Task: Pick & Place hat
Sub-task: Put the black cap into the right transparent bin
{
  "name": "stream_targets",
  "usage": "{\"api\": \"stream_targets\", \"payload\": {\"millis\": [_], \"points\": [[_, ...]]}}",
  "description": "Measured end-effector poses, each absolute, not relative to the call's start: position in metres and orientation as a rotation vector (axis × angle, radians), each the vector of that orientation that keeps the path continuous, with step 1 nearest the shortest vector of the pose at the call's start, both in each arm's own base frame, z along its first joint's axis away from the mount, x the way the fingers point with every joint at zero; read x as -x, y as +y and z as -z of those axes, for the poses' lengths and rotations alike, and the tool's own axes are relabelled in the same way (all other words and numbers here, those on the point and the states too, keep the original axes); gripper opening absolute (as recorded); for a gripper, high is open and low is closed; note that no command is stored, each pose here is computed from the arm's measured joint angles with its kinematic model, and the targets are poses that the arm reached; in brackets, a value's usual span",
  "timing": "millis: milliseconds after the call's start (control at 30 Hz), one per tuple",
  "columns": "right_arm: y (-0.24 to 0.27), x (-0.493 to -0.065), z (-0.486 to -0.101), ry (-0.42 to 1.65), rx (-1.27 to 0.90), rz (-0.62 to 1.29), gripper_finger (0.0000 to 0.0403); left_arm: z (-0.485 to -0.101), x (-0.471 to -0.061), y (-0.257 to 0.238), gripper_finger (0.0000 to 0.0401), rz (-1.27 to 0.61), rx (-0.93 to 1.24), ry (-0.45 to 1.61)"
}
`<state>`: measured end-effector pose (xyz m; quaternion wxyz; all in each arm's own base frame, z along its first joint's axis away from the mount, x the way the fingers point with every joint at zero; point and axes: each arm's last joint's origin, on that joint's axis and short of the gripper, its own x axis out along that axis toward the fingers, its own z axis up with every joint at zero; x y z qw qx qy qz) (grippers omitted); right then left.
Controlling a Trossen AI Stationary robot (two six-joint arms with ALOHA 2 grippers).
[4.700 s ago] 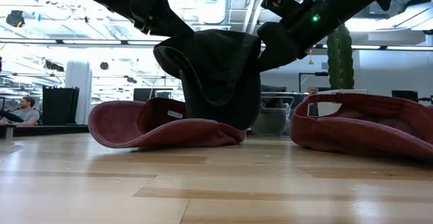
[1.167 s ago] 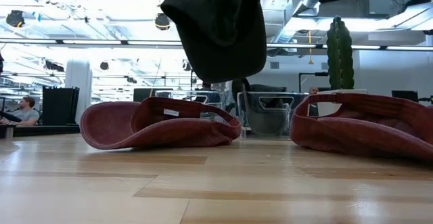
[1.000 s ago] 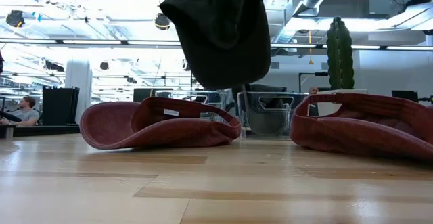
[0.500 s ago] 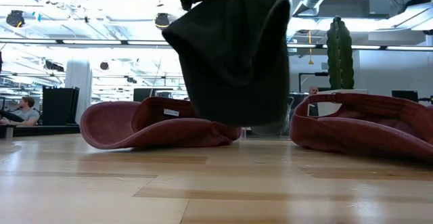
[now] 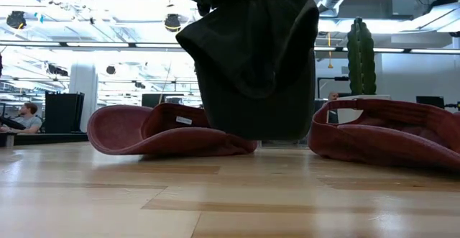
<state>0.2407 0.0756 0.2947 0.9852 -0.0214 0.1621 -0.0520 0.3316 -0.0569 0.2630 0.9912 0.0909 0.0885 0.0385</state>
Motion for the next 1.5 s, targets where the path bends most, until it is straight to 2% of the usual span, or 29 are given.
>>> {"api": "stream_targets", "payload": {"millis": [300,800,867,933,1000,1067,1100,1133,1500], "points": [[0.060,-0.261,-0.279,0.384,0.035,0.095,0.0248,-0.259,-0.330,-0.057,0.0026,-0.075,-0.186,0.193],[0.043,-0.274,-0.274,0.371,0.038,0.081,0.0243,-0.259,-0.330,-0.057,0.0026,-0.076,-0.175,0.193],[0.041,-0.275,-0.273,0.375,0.027,0.085,0.0228,-0.259,-0.330,-0.057,0.0026,-0.076,-0.175,0.193],[0.040,-0.278,-0.270,0.383,0.018,0.080,0.0195,-0.259,-0.330,-0.057,0.0028,-0.077,-0.174,0.193],[0.039,-0.280,-0.268,0.392,0.000,0.057,0.0138,-0.259,-0.330,-0.057,0.0033,-0.079,-0.175,0.193],[0.037,-0.284,-0.265,0.393,-0.022,0.025,0.0060,-0.259,-0.330,-0.056,0.0040,-0.081,-0.174,0.190],[0.037,-0.285,-0.263,0.405,-0.025,0.005,0.0031,-0.259,-0.330,-0.056,0.0044,-0.081,-0.174,0.191],[0.037,-0.287,-0.261,0.404,-0.030,-0.007,0.0019,-0.259,-0.330,-0.056,0.0048,-0.082,-0.175,0.192],[0.035,-0.298,-0.271,0.438,-0.019,-0.002,0.0004,-0.260,-0.332,-0.044,0.0087,-0.113,-0.161,0.185]]}}
